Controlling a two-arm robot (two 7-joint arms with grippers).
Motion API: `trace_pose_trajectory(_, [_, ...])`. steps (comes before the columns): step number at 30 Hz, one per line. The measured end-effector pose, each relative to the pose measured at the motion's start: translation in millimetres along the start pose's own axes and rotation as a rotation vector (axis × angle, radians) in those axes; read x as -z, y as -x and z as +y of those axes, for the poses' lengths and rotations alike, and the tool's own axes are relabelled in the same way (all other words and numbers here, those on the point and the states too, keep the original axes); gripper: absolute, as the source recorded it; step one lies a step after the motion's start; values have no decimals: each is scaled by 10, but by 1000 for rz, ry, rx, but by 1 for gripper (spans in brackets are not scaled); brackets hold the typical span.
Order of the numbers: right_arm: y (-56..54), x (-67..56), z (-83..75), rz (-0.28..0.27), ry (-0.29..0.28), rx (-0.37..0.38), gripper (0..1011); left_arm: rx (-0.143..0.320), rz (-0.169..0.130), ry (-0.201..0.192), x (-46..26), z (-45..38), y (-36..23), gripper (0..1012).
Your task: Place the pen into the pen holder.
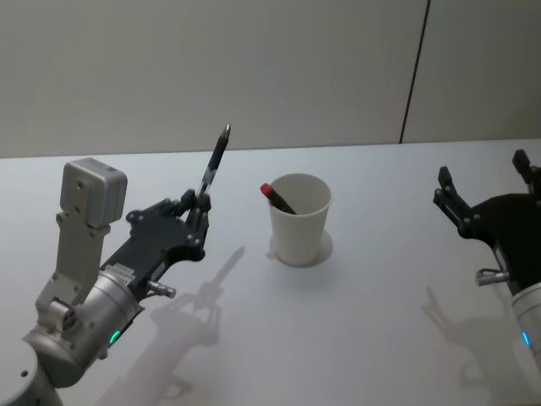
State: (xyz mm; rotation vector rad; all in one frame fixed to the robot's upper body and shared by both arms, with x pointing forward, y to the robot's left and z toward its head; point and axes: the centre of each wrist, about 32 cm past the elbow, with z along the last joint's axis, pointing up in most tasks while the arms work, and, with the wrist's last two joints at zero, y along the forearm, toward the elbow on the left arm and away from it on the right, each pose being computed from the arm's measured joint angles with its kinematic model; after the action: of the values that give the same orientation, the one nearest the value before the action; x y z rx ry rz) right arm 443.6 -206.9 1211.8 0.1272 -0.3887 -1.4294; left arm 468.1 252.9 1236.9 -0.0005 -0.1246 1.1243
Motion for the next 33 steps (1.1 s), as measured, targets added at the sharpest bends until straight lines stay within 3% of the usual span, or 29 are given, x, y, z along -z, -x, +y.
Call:
trace_pose_trajectory(1, [0,0,0,0,0,0,1002,3,1,12,9,-9,2,170])
trace_pose_trajectory(3, [0,0,0,0,0,0,1002,26,1,72,43,-53,13,170])
trace_pose_trajectory(4, [0,0,0,0,0,0,1002,26,1,72,43,-53,13,170])
trace_pose_trajectory(7, [0,0,0,0,0,0,1002,53,2,125,90,-111,29,170])
trace_pose_trajectory(9, [0,0,0,0,0,0,1002,85,1,175,140,-183,47,170])
trace_pose_trajectory(15, [0,0,0,0,0,0,1002,134,-5,249,223,-314,85,170])
trace_pose_trajectory(24, [0,0,0,0,0,0,1002,174,-14,309,285,-423,123,170])
trace_pose_trajectory(33, [-13,-5,12,6,-1,-21,1002,194,-19,336,314,-473,146,170])
